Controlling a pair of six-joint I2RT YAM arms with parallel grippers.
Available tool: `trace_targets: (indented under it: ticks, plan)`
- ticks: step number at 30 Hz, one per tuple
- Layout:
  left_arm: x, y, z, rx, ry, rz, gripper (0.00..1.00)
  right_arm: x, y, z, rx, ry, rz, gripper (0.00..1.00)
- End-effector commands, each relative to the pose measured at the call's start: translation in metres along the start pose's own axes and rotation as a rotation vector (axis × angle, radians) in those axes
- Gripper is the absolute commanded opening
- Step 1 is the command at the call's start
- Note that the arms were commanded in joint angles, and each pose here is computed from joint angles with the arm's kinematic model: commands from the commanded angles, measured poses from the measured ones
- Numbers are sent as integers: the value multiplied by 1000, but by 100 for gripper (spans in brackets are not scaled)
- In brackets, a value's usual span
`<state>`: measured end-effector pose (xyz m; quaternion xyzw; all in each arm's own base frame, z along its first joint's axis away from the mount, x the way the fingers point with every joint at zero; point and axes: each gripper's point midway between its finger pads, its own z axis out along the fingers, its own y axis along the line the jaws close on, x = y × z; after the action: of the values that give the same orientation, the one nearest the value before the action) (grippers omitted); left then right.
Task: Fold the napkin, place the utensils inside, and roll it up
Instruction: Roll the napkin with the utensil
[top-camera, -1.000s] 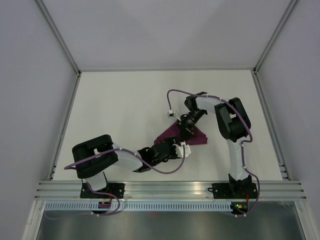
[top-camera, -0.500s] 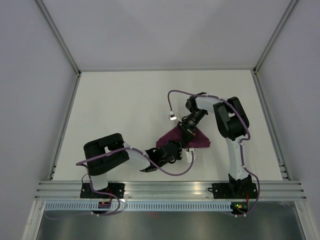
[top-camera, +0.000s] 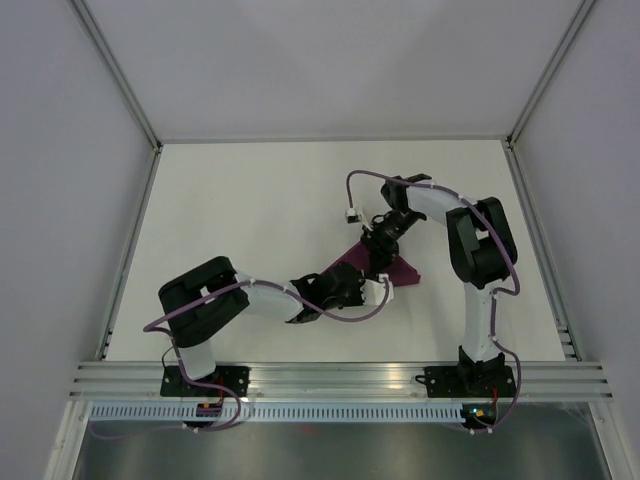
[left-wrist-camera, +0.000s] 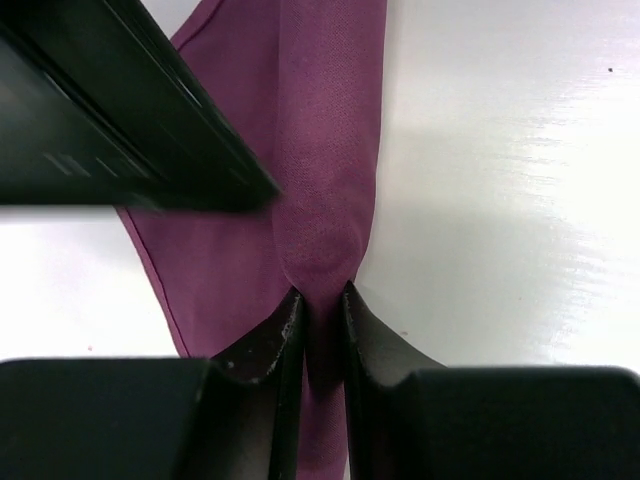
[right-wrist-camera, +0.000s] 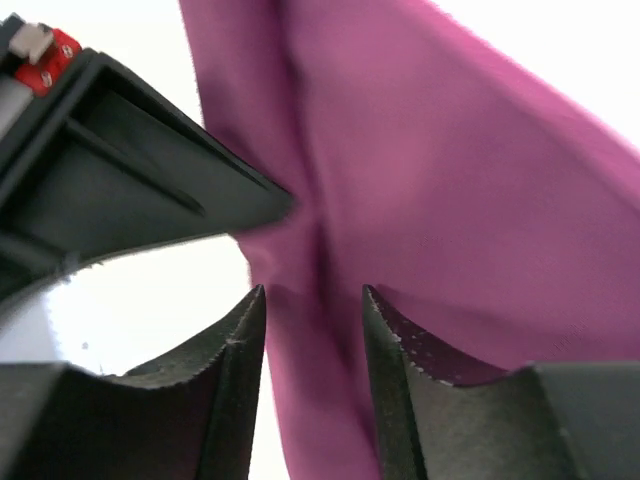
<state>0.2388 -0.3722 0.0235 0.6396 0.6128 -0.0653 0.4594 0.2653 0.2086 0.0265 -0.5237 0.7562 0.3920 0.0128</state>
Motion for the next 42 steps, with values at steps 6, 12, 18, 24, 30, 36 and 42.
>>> trace_targets:
  ticks: [6, 12, 18, 24, 30, 36, 42]
  plan:
    - [16, -31, -13, 292, 69, -321, 4, -43, -33, -121, 364, -351, -52, 50]
    - [14, -38, -13, 426, 79, -524, 2, -16, -22, -156, 542, -434, -126, 49]
    - [9, -42, -17, 577, 70, -756, 2, 25, 3, -123, 643, -421, -264, 53]
    - [3, -47, -17, 717, 58, -914, 2, 23, 27, -109, 729, -412, -472, 65]
    - [8, -55, -19, 819, 108, -1024, 2, 13, 37, -61, 728, -316, -595, 65]
    - [20, -66, -18, 867, 215, -1095, 2, 12, 46, -23, 694, -239, -681, 65]
    - [24, -66, -12, 875, 262, -1138, 2, 18, 49, 4, 676, -161, -723, 65]
